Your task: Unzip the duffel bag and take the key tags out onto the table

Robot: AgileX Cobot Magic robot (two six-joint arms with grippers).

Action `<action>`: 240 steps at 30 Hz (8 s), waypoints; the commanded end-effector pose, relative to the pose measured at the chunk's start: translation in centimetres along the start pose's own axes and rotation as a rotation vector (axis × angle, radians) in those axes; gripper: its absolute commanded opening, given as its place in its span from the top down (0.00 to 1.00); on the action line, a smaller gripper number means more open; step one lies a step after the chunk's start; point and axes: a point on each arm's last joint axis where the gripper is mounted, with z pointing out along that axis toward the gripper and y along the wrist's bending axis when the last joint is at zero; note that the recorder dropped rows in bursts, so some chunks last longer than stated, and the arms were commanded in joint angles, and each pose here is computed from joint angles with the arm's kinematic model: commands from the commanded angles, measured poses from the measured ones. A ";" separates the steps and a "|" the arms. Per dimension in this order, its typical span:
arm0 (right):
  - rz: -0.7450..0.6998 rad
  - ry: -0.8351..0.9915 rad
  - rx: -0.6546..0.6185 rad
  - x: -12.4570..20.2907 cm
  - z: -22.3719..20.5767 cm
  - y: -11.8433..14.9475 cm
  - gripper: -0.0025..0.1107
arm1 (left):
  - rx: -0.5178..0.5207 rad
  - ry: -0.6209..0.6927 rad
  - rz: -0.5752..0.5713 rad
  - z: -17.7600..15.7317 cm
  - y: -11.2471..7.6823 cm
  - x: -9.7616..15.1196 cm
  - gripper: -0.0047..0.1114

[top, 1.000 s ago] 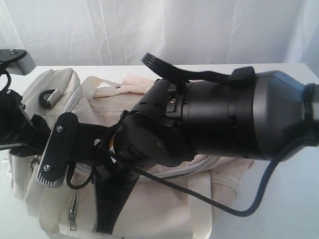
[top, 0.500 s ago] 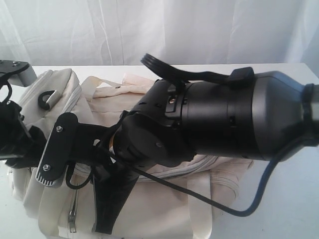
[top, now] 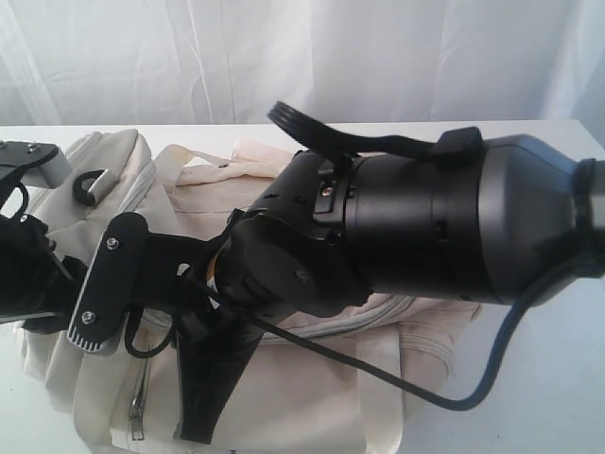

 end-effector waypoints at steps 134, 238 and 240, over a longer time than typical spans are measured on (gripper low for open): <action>0.162 -0.034 -0.028 -0.2 -3.4 0.2 0.68 | -0.242 -0.049 0.087 -10.6 0.0 -7.2 0.96; 0.296 -0.064 0.724 5.2 2.0 -30.5 0.98 | -0.120 -0.190 0.014 -7.8 -1.8 3.5 0.96; 0.276 -0.059 0.724 5.1 2.0 -30.5 0.98 | -0.120 -0.190 0.014 -7.8 -1.8 3.5 0.96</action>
